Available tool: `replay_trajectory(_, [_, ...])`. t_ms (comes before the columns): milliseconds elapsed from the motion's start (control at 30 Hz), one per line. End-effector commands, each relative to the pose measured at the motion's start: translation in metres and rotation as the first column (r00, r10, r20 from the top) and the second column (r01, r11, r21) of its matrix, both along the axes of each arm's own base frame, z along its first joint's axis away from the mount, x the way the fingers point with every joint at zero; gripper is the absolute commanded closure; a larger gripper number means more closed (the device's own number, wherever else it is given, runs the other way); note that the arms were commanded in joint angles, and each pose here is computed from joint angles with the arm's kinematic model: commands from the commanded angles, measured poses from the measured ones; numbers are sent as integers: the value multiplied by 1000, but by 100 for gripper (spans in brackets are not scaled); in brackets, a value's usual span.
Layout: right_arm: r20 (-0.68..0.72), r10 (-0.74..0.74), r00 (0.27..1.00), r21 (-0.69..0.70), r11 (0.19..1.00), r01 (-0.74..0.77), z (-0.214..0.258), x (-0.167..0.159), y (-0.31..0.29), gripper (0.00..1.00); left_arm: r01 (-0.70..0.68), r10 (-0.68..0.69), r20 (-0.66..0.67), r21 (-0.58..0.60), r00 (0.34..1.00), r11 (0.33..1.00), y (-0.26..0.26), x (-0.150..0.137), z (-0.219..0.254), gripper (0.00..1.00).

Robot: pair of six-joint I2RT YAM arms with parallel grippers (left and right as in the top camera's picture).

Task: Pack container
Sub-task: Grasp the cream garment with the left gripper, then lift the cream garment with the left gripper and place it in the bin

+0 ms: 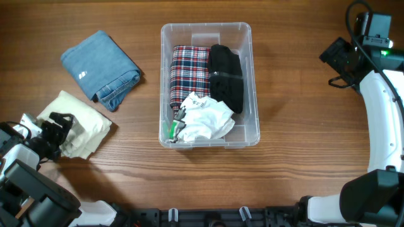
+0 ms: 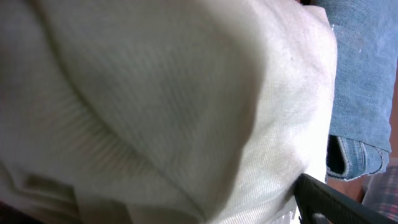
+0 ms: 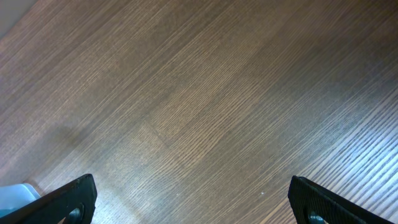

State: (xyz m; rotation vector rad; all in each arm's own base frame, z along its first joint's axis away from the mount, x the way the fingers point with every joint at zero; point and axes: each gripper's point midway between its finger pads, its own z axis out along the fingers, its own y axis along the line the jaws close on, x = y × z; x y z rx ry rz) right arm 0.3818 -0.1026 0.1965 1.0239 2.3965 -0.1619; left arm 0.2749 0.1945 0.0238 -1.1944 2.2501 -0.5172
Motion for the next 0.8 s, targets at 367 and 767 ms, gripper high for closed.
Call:
replay_trajectory(367, [-4,-12,1000,15,1000,12,-5,1,1,0,12,-12,12,-7,1000,1000,-1,0,-3,52])
replay_trajectory(767, [-4,-12,1000,15,1000,12,-5,1,1,0,73,-64,138,-62,988,995,-14,16,14,82])
